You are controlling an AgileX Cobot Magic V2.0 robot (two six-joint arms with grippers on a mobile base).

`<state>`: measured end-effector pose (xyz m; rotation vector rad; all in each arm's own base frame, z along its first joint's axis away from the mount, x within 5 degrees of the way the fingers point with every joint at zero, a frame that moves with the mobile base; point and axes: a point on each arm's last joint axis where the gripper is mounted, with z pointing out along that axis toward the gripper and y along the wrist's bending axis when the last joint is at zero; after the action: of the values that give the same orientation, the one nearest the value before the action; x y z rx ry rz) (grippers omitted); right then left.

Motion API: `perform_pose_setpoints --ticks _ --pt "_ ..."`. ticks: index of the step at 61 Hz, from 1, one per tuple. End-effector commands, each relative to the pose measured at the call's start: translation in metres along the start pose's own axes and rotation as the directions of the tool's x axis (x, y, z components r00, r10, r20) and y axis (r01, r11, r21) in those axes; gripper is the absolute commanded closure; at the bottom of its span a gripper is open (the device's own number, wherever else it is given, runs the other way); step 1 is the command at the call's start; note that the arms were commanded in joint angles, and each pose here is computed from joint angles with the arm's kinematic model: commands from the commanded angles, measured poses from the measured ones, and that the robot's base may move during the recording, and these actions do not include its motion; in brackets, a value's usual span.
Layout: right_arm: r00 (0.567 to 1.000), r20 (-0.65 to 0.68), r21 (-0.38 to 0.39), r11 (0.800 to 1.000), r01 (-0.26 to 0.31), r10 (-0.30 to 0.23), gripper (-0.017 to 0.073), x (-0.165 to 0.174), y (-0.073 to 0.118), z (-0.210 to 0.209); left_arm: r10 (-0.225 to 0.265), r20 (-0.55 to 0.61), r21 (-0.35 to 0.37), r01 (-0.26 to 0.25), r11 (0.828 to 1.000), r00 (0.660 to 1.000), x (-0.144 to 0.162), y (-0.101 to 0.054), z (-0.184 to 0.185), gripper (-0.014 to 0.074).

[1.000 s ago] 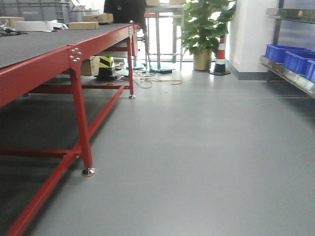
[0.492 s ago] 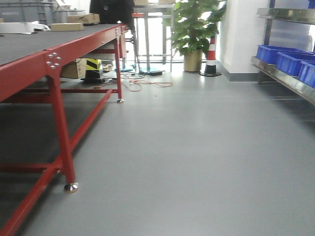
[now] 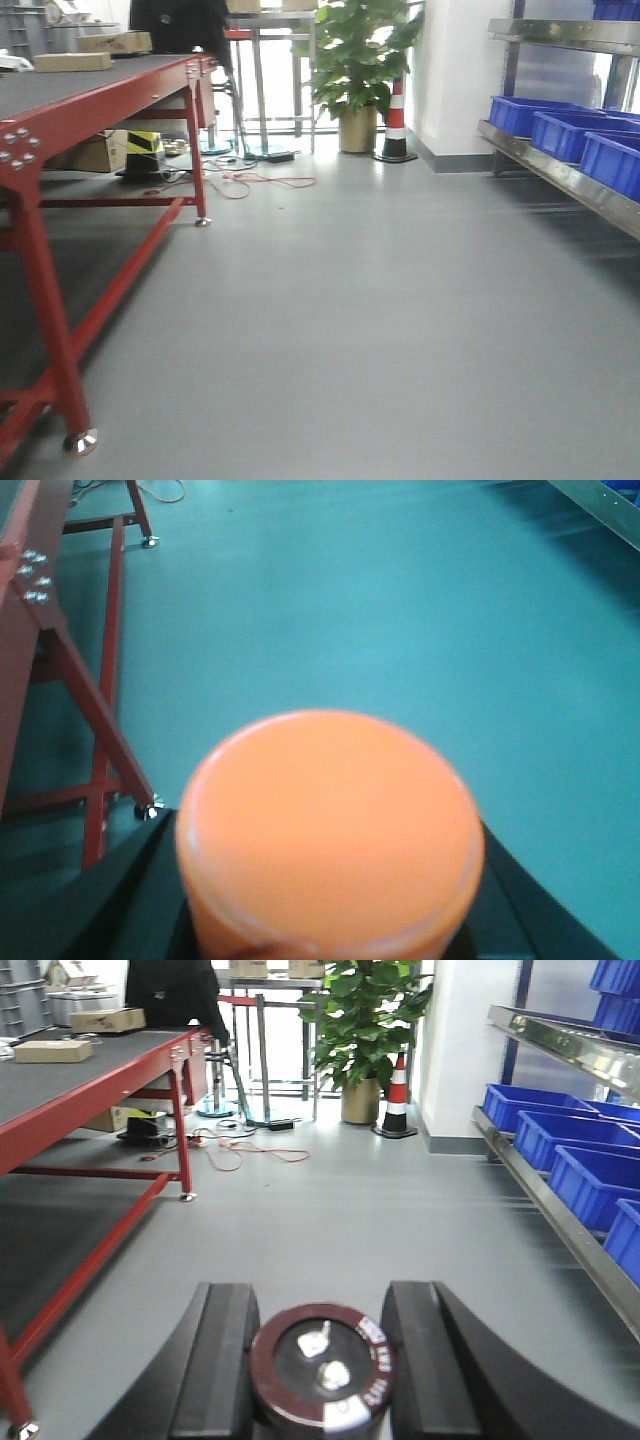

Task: Place cylindrical capacitor in blue bin on shelf
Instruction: 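Drive the base away from the table toward the steel shelf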

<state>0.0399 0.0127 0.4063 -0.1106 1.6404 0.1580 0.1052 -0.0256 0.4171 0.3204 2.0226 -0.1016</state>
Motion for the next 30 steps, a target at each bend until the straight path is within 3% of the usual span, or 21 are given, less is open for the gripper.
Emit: perform_pose_setpoints --ticks 1,30 --pt "0.999 0.034 0.001 1.000 0.005 -0.005 0.0721 -0.0040 0.0001 -0.0024 -0.003 0.026 0.011 0.003 1.000 1.000 -0.0027 -0.0012 -0.0029 0.0704" --pt "0.999 0.034 0.001 1.000 0.005 -0.005 0.0721 -0.0040 0.0001 -0.0024 -0.003 0.026 0.011 0.003 1.000 1.000 -0.0027 -0.0012 -0.0029 0.0704"
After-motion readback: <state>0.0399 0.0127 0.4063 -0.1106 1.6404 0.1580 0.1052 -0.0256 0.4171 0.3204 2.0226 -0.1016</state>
